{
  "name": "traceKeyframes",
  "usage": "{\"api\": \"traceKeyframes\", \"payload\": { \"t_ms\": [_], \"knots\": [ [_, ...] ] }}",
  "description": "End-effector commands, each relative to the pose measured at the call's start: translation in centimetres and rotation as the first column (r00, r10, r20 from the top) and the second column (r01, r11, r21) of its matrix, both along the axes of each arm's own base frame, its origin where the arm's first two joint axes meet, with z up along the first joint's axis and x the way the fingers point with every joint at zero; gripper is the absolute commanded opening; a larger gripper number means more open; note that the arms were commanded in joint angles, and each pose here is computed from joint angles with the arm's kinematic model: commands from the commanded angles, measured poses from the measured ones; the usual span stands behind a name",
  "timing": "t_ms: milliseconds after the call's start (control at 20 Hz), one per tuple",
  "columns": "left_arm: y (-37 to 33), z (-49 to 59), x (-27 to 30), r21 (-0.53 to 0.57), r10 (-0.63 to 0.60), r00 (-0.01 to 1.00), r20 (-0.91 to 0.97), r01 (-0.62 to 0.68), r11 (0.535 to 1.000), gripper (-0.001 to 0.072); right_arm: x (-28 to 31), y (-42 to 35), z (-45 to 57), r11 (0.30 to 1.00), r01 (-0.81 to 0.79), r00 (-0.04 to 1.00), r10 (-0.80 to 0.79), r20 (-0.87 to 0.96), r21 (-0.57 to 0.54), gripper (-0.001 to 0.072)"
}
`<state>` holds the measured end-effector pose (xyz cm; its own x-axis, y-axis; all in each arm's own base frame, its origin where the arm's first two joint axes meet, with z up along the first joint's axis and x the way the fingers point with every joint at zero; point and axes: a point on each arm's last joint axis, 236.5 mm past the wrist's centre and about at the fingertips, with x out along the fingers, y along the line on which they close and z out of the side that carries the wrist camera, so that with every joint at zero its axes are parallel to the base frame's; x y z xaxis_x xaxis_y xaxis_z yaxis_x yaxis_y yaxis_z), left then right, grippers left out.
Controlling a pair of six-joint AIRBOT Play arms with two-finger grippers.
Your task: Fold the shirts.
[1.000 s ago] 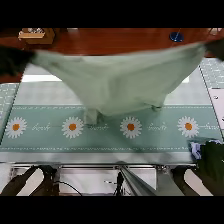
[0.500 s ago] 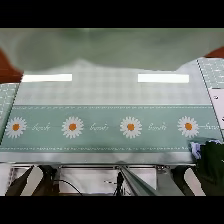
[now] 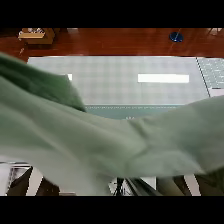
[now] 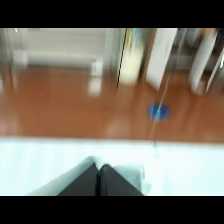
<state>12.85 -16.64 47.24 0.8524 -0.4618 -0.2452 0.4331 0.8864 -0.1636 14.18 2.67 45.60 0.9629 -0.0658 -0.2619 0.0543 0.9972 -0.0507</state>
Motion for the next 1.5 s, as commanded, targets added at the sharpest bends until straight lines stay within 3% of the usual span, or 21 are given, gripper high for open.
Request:
{"api": "traceKeyframes", "payload": {
  "t_ms": [0,250,450,550,750,900,1100,1350,1450],
  "knots": [
    [3.8,-2.4,0.3,0.048,0.172,0.982,-0.072,-0.169,0.984,0.0039,0.9,1.1,-6.3,0.993,-0.078,0.965,0.097,-0.242,0.089,0.0015],
    [6.6,-10.6,4.2,-0.065,0.111,0.926,-0.36,-0.143,0.988,0.0039,6.3,-0.1,-18.2,0.946,-0.078,0.803,0.246,-0.544,0.313,0.0015],
    [7.6,-20.5,6.5,-0.235,-0.04,0.786,-0.617,-0.135,0.963,0.0039,10.9,-0.2,-24.5,0.872,-0.023,0.717,0.356,-0.6,0.49,0.0015],
    [7.0,-23.9,7.6,-0.33,-0.128,0.733,-0.668,-0.138,0.934,0.0039,12.7,-0.4,-26.5,0.862,-0.01,0.67,0.382,-0.636,0.508,0.0015],
    [8.0,-28.7,13.1,-0.404,-0.122,0.763,-0.635,-0.193,0.894,0.004,19.8,2.0,-30.0,0.853,-0.085,0.654,0.438,-0.617,0.516,0.0016],
    [9.9,-30.0,18.4,-0.384,-0.049,0.824,-0.565,-0.21,0.899,0.004,27.5,2.1,-31.9,0.874,-0.1,0.764,0.373,-0.527,0.475,0.0016],
    [12.9,-31.9,24.7,-0.35,0.086,0.865,-0.495,-0.289,0.891,0.004,33.8,0.1,-33.7,0.859,0.005,0.861,0.257,-0.439,0.513,0.0016],
    [14.1,-33.2,30.4,-0.275,0.222,0.904,-0.364,-0.332,0.902,0.0041,36.2,-1.3,-38.5,0.865,0.072,0.849,0.209,-0.486,0.497,0.0016],
    [11.8,-35.6,31.5,-0.24,0.186,0.904,-0.384,-0.292,0.926,0.0041,36.3,-1.1,-41.2,0.859,0.097,0.815,0.221,-0.535,0.502,0.0016]
  ]
}}
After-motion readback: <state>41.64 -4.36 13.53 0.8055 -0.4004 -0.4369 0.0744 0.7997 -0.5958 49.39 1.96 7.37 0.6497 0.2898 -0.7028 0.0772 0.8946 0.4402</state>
